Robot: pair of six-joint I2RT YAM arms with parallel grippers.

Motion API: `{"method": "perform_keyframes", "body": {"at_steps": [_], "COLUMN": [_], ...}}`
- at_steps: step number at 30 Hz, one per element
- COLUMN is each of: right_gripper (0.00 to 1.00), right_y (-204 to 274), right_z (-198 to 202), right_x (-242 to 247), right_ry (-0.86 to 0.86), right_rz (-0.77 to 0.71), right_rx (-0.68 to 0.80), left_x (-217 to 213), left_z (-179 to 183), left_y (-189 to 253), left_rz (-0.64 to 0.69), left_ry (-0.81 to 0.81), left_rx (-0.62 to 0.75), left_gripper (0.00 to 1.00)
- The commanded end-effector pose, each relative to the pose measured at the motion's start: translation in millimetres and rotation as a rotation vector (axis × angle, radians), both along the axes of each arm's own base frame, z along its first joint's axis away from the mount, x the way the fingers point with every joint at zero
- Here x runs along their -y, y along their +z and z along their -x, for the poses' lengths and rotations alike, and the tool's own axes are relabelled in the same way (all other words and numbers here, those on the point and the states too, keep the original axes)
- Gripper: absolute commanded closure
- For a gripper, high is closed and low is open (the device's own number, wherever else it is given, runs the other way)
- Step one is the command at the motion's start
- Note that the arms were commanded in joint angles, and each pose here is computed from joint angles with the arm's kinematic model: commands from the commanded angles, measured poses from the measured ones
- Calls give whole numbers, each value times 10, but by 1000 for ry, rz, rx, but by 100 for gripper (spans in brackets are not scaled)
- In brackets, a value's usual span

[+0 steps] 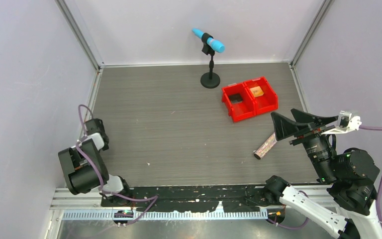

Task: Take the credit cards out of the card holder
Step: Pick up the card holder from the corner of the board, then place the card holder at the center of the board.

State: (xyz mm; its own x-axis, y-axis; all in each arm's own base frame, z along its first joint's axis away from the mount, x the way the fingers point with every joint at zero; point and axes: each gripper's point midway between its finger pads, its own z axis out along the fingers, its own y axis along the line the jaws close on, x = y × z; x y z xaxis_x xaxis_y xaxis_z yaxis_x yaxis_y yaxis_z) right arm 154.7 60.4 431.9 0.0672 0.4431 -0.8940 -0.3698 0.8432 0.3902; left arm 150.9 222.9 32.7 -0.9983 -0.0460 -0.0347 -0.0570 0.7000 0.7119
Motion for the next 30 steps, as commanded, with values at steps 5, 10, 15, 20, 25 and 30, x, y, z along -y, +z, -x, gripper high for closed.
{"method": "perform_keyframes", "body": {"at_steps": [5, 10, 15, 20, 25, 30], "right_gripper": [0, 0, 0, 0, 0, 0], "right_y": [241, 296, 187, -16, -238, -479], "right_z": [95, 145, 71, 16, -22, -17], "right_x": [-5, -2, -72, -124, -134, -218], "right_ry": [45, 66, 61, 56, 41, 75], "right_rz": [-78, -80, -42, 15, 55, 99], "right_rx": [32, 25, -18, -73, -137, -186], "left_x": [397, 807, 1394, 2311, 3075, 3691], "left_z": [-596, -1000, -1411, -1566, -1411, -1109], "left_y": [414, 690, 1071, 1407, 1550, 1377], "left_rz": [-74, -84, -3, 221, 618, 1082], "left_ry": [-172, -290, -404, -577, -530, -298], "left_rx": [137, 263, 491, 726, 901, 873], "left_gripper": [100, 100, 100, 100, 100, 100]}}
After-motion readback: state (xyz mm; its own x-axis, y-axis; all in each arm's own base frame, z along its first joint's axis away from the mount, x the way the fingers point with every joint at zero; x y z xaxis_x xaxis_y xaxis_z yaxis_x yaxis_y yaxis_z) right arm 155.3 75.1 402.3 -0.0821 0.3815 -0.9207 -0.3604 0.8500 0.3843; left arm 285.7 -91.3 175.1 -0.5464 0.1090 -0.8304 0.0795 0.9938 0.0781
